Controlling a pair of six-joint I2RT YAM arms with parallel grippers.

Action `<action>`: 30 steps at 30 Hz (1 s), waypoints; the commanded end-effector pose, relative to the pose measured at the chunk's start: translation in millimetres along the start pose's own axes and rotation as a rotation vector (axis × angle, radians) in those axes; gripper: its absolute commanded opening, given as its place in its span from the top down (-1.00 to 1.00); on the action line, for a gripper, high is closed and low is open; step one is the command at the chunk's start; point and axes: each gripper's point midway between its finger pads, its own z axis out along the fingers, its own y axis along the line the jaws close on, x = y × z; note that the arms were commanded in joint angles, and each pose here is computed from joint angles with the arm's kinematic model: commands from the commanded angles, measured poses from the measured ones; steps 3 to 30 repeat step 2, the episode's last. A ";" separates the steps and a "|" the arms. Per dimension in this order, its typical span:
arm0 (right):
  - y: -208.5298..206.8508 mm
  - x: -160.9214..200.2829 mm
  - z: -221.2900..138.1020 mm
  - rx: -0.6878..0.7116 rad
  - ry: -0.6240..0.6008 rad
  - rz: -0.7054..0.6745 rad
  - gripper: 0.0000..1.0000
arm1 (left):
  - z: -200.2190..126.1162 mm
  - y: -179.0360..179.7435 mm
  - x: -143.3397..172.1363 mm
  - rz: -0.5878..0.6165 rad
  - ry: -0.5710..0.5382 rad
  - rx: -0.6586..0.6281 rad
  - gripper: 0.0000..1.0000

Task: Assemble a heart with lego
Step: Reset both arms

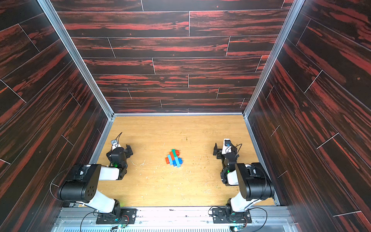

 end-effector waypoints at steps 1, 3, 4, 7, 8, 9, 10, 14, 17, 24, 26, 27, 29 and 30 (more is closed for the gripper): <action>0.6 -11.7 0.1 0.006 -0.048 -0.007 -0.96 | -0.5 -10.9 -18.3 -0.006 -0.081 0.066 -1.00; 0.1 -12.3 -0.8 0.008 -0.050 -0.005 -0.97 | -1.7 -22.0 -17.0 0.018 -0.071 0.130 -1.00; 0.1 -12.3 -0.8 0.008 -0.050 -0.005 -0.97 | -1.7 -22.0 -17.0 0.018 -0.071 0.130 -1.00; 0.1 -12.3 -0.8 0.008 -0.050 -0.005 -0.97 | -1.7 -22.0 -17.0 0.018 -0.071 0.130 -1.00; 0.1 -12.3 -0.8 0.008 -0.050 -0.005 -0.97 | -1.7 -22.0 -17.0 0.018 -0.071 0.130 -1.00; 0.1 -12.3 -0.8 0.008 -0.050 -0.005 -0.97 | -1.7 -22.0 -17.0 0.018 -0.071 0.130 -1.00; 0.1 -12.3 -0.8 0.008 -0.050 -0.005 -0.97 | -1.7 -22.0 -17.0 0.018 -0.071 0.130 -1.00; 0.1 -12.3 -0.8 0.008 -0.050 -0.005 -0.97 | -1.7 -22.0 -17.0 0.018 -0.071 0.130 -1.00; 0.1 -12.3 -0.8 0.008 -0.050 -0.005 -0.97 | -1.7 -22.0 -17.0 0.018 -0.071 0.130 -1.00; 0.1 -12.3 -0.8 0.008 -0.050 -0.005 -0.97 | -1.7 -22.0 -17.0 0.018 -0.071 0.130 -1.00; 0.1 -12.3 -0.8 0.008 -0.050 -0.005 -0.97 | -1.7 -22.0 -17.0 0.018 -0.071 0.130 -1.00; 0.1 -12.3 -0.8 0.008 -0.050 -0.005 -0.97 | -1.7 -22.0 -17.0 0.018 -0.071 0.130 -1.00; 0.1 -12.3 -0.8 0.008 -0.050 -0.005 -0.97 | -1.7 -22.0 -17.0 0.018 -0.071 0.130 -1.00; 0.1 -12.3 -0.8 0.008 -0.050 -0.005 -0.97 | -1.7 -22.0 -17.0 0.018 -0.071 0.130 -1.00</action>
